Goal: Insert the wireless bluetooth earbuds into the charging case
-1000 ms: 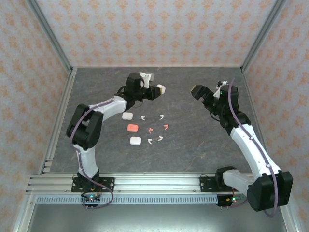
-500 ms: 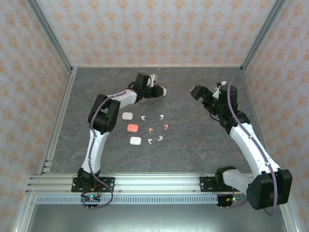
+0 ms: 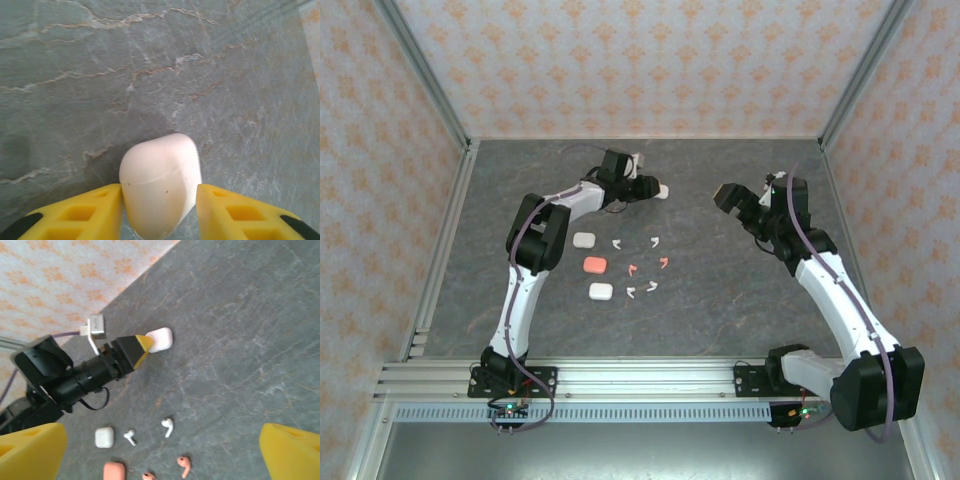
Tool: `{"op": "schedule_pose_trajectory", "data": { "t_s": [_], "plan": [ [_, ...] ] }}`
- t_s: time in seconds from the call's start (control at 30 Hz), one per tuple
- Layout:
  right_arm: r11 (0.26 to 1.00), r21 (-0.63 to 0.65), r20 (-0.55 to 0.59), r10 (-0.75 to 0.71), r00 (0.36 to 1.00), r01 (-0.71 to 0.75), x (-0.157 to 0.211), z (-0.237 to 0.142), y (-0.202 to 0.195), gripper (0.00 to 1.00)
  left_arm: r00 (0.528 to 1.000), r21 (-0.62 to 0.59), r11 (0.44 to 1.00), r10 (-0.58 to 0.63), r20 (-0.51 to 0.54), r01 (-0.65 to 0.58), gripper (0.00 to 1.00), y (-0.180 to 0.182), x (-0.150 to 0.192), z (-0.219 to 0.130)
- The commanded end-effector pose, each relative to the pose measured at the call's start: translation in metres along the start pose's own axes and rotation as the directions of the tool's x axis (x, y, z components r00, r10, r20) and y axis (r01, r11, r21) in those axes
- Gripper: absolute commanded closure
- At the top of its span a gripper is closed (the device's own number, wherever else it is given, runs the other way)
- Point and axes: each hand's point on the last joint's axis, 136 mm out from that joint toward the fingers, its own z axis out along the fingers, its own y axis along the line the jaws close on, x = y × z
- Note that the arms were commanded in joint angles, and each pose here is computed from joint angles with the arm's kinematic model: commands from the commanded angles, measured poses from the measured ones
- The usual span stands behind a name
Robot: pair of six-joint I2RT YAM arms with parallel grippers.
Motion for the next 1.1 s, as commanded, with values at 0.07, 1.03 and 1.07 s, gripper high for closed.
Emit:
{"op": "schedule_pose_trajectory", "data": {
  "t_s": [0.07,1.03,1.07],
  "plan": [
    [0.991,0.092,0.008,-0.097,0.995,0.096,-0.010,-0.017,-0.004,0.01,0.999,-0.053,0.998,-0.014,0.049,0.017,0.52,0.006,-0.024,-0.029],
    [0.659,-0.310,-0.524,-0.720,0.456,0.685,0.251,0.069,0.106,0.01,0.904,-0.219,0.900,-0.304,0.302,0.376,0.42,0.061,0.013,-0.271],
    [0.627,-0.338,-0.528,-0.744,0.410,0.702,0.263,0.073,0.110,0.01,0.900,-0.229,0.893,-0.314,0.303,0.388,0.41,0.067,0.017,-0.278]
  ]
}}
